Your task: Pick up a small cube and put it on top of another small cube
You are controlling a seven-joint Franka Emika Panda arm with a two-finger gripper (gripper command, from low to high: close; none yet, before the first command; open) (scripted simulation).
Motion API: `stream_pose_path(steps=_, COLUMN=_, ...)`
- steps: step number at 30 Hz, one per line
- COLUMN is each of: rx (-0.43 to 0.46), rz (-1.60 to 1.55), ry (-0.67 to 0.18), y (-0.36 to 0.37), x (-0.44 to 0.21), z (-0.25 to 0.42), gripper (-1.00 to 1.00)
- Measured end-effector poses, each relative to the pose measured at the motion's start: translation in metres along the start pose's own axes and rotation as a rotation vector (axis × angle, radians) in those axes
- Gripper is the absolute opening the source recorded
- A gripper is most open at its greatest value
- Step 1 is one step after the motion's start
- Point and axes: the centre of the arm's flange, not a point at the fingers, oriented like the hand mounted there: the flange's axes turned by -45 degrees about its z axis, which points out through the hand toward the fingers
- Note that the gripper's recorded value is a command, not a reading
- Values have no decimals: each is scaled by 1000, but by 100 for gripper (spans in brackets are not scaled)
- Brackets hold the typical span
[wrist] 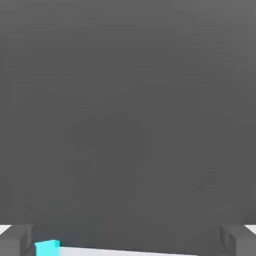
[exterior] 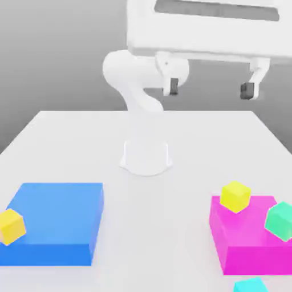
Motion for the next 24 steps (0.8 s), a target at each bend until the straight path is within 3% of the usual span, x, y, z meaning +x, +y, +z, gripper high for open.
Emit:
stream_pose_path(steps=15, rx=85, rz=-111, ry=-338, y=-109, x=-71, z=237, gripper=0)
stream_pose_path(steps=20, rx=99, rz=-119, ry=-374, y=-125, x=-104, z=308, gripper=0)
stream_pose_path(steps=21, rx=99, rz=-120, ry=-374, y=-126, x=-108, z=316, gripper=-100)
stream_pose_path(steps=24, rx=100, rz=-120, ry=-374, y=-126, x=-108, z=316, gripper=-100)
